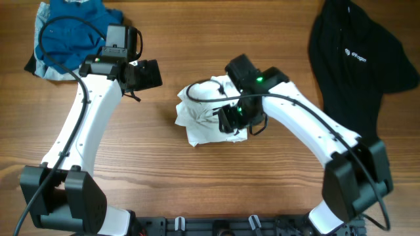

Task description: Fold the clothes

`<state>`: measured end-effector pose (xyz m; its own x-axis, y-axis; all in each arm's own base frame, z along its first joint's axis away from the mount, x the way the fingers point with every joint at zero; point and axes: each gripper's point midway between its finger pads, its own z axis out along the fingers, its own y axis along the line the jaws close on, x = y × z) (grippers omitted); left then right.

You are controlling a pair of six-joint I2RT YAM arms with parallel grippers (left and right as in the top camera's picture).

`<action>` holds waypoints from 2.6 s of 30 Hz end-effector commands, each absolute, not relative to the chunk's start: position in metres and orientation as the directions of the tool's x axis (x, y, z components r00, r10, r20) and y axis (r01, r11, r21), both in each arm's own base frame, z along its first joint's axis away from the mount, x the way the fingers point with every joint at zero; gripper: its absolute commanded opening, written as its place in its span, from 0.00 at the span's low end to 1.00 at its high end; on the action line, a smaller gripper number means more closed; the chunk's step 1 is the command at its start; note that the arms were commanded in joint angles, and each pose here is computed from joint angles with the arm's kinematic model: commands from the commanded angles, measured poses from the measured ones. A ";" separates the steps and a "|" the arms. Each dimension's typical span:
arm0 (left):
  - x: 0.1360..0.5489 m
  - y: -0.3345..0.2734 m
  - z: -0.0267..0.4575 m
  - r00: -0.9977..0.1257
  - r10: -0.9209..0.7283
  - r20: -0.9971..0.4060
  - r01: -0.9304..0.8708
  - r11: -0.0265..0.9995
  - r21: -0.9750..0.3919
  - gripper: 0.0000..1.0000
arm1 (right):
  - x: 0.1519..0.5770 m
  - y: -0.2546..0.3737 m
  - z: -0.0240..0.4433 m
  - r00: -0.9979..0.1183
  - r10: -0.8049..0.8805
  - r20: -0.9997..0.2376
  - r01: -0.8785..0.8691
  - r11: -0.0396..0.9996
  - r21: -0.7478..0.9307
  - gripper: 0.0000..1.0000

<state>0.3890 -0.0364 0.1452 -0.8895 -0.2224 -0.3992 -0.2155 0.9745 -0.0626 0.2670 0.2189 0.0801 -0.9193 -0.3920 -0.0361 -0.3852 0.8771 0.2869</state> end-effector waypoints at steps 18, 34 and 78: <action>0.379 -0.016 0.143 -0.899 -0.248 -0.362 -0.256 0.966 -0.027 0.96 | 0.205 0.312 0.100 -0.656 -0.729 -0.195 -0.727 0.542 0.421 0.66; 0.379 -0.005 0.143 -0.890 -0.276 -0.362 -0.286 0.958 -0.028 0.97 | 0.357 0.209 0.065 -0.937 -0.256 -0.236 -0.319 0.904 0.285 0.67; 0.380 0.039 0.144 -0.848 -0.376 -0.373 -0.393 0.919 -0.032 0.97 | 0.302 0.395 0.107 -0.638 -0.530 -0.558 -0.764 0.526 0.374 0.04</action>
<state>0.3792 0.0173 0.1406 -0.8692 -0.3415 -0.3577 -0.3499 0.9358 -0.0432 0.3250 0.3692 0.1027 -0.7328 -0.4394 -0.5196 -0.6630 0.6327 0.4001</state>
